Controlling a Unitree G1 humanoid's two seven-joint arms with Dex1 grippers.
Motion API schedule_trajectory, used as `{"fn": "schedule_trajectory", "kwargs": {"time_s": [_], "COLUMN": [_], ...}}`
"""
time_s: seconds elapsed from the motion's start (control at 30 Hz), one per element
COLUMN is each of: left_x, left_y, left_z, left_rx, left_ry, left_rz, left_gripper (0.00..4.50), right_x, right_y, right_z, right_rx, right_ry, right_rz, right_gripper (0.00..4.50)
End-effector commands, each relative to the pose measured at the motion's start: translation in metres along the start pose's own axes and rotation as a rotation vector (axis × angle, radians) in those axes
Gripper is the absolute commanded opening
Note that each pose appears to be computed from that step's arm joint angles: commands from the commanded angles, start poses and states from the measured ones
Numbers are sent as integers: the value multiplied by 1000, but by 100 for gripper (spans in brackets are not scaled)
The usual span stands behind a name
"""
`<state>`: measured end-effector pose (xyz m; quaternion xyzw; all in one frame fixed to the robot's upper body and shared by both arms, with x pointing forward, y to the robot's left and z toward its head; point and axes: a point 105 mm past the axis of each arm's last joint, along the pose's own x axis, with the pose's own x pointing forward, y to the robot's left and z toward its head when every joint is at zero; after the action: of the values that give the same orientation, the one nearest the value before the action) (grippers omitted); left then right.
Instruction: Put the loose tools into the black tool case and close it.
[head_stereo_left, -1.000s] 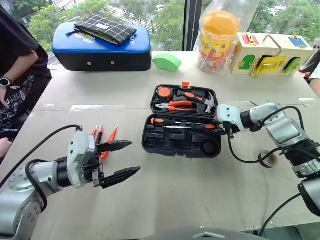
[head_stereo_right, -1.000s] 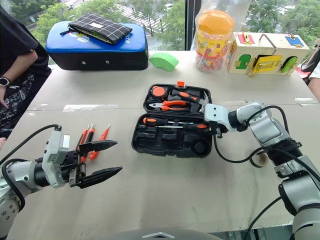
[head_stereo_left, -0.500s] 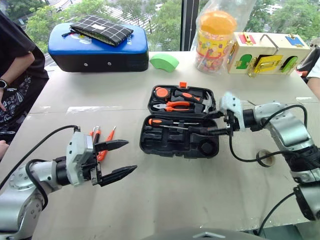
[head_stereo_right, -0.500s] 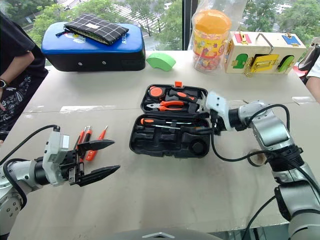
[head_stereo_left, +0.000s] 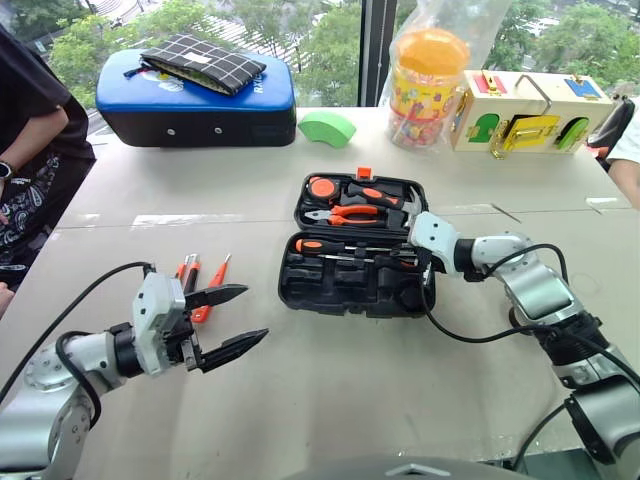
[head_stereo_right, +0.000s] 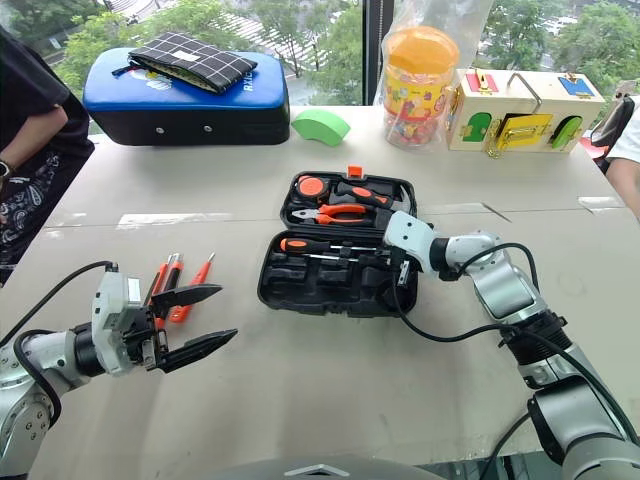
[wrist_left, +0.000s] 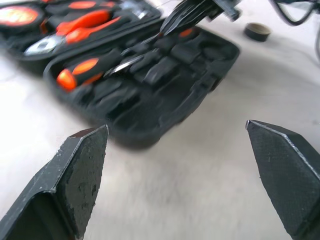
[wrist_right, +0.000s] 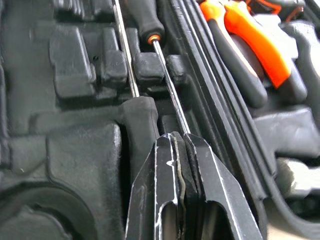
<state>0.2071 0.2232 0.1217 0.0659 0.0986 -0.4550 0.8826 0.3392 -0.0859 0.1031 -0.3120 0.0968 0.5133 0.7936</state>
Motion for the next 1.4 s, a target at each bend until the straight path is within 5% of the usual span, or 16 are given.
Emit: {"fn": "schedule_trajectory", "kwargs": {"time_s": [0.03, 0.2, 0.3, 0.33, 0.6, 0.9, 1.03, 1.4], "left_x": [-9, -25, -41, -42, -35, 3, 8, 22], "left_y": [17, 45, 65, 68, 79, 68, 69, 62], "left_z": [4, 0, -9, -13, -28, -8, -9, -39], "left_rx": [-7, -47, -140, -162, -183, -153, -152, -235], "left_ry": [-44, -89, -92, -70, 54, 18, 50, 181], "left_rz": [166, 466, 704, 750, 820, 686, 706, 773], "left_gripper": [450, 450, 450, 450, 450, 450, 297, 297], "right_x": [-3, -29, -49, -54, -73, -77, -81, -91], "right_y": [2, -1, 23, 32, 55, 59, 60, 59], "right_z": [-4, 46, 66, 71, 83, 70, 68, 67], "right_rx": [9, 57, 60, 66, 98, 117, 116, 100], "right_ry": [-65, -357, -453, -468, -504, -466, -462, -446], "right_rz": [-32, -19, 120, 161, 220, 168, 161, 172], "right_gripper": [4, 4, 105, 105, 432, 432, 435, 435]}}
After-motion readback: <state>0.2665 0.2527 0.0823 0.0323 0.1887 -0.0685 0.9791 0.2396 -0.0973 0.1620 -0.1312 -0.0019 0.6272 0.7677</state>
